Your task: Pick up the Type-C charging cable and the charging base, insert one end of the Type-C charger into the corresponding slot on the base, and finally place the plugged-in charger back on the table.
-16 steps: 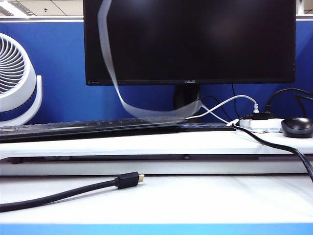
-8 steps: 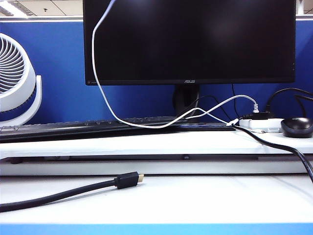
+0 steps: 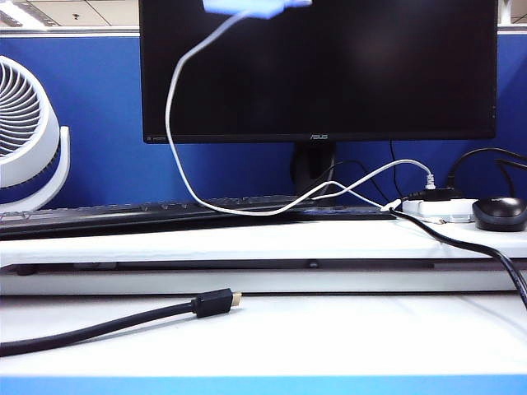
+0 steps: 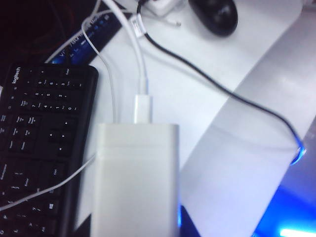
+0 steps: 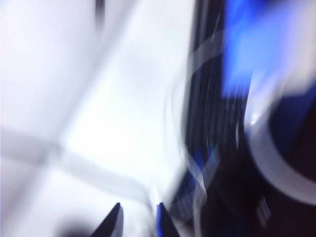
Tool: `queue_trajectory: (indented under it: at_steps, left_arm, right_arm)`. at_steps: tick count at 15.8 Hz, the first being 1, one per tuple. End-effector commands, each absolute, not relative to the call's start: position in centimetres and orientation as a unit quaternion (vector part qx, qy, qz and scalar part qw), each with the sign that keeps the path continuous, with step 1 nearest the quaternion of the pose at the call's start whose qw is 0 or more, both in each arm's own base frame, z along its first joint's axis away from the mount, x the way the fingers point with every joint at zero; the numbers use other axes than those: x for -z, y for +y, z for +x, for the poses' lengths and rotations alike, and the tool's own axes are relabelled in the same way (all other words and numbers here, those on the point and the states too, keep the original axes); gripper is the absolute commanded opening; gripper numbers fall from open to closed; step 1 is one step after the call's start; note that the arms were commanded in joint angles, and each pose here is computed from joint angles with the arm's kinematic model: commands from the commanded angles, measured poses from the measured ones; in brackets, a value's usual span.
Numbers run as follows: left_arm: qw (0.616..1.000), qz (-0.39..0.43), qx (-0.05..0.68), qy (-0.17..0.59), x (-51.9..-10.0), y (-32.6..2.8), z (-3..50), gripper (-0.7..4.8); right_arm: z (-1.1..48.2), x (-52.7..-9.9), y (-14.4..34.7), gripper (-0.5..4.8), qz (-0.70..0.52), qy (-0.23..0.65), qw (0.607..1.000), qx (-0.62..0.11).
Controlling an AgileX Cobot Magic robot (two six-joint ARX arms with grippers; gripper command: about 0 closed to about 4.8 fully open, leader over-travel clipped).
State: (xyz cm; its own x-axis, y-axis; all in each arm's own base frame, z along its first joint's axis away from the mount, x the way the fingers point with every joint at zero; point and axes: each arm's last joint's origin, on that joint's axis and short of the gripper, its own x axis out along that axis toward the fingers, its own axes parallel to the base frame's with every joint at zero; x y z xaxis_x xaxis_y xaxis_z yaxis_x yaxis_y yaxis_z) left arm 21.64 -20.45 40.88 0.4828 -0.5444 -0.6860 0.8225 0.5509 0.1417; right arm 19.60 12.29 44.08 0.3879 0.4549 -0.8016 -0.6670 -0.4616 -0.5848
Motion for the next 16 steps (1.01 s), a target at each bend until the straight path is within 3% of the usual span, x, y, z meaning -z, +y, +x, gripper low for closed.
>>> queue_trajectory:
  at_steps: [1,3,4,6,10,14,16]
  left_arm:
    - [0.823,0.251,0.420,0.290,-40.4,-21.1,22.5,-0.05]
    - [0.815,0.239,0.436,0.297,-39.7,-21.4,23.3,-0.05]
    - [0.806,0.235,0.449,0.306,-39.0,-21.7,24.0,-0.05]
    - [0.795,0.240,0.452,0.326,-37.5,-22.4,25.2,-0.05]
    - [0.775,0.245,0.462,0.356,-33.8,-24.6,27.6,-0.05]
    - [0.756,0.234,0.480,0.378,-30.2,-26.6,29.7,-0.05]
    - [0.754,0.235,0.479,0.384,-28.9,-27.2,30.4,-0.05]
  right_arm:
    - [19.1,-44.4,12.6,0.98,-0.549,0.098,0.587,-0.587]
    - [19.5,-44.6,13.0,0.81,-0.466,0.134,0.651,-0.584]
    - [19.8,-45.2,13.0,0.81,-0.371,0.198,0.735,-0.532]
    - [20.4,-46.2,12.8,0.82,-0.228,0.256,0.846,-0.409]
    - [20.6,-47.1,12.2,0.82,-0.242,0.237,0.888,-0.310]
    - [20.9,-46.8,11.7,0.82,-0.286,0.259,0.900,-0.204]
    - [20.8,-46.6,11.6,0.82,-0.290,0.271,0.895,-0.206]
